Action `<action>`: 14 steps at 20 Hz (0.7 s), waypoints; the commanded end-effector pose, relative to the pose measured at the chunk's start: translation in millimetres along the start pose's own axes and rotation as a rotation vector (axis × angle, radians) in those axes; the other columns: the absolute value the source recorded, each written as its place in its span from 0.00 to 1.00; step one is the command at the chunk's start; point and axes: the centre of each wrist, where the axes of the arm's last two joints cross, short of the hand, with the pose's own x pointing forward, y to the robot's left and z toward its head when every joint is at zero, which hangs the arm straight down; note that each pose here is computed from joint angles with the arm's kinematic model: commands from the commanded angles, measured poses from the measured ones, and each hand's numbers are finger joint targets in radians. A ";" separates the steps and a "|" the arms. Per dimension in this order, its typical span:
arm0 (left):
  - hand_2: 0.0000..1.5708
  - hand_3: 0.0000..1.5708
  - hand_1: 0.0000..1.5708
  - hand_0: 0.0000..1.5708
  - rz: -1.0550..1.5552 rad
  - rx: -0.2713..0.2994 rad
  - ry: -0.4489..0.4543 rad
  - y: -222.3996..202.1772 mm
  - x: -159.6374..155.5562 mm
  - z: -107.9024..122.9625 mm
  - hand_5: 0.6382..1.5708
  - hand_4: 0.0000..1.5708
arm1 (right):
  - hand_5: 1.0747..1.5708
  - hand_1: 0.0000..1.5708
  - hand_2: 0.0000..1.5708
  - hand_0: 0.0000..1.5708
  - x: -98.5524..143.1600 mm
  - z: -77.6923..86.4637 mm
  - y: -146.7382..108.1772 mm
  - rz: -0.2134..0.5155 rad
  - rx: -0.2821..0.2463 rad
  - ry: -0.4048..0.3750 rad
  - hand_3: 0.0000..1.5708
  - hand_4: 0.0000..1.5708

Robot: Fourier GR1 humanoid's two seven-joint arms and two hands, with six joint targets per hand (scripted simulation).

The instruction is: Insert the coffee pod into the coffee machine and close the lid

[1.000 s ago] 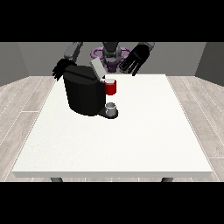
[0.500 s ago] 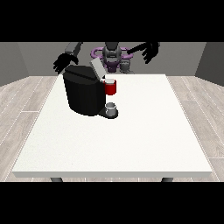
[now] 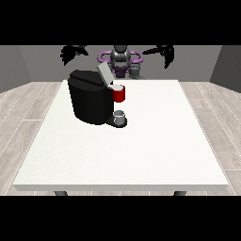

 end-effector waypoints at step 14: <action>0.00 0.00 0.00 0.00 0.174 -0.041 -0.035 -28.4 -18.0 37.6 1.00 0.14 | 1.00 0.00 0.00 0.00 70.6 -36.6 36.2 0.095 0.223 -0.142 0.00 0.15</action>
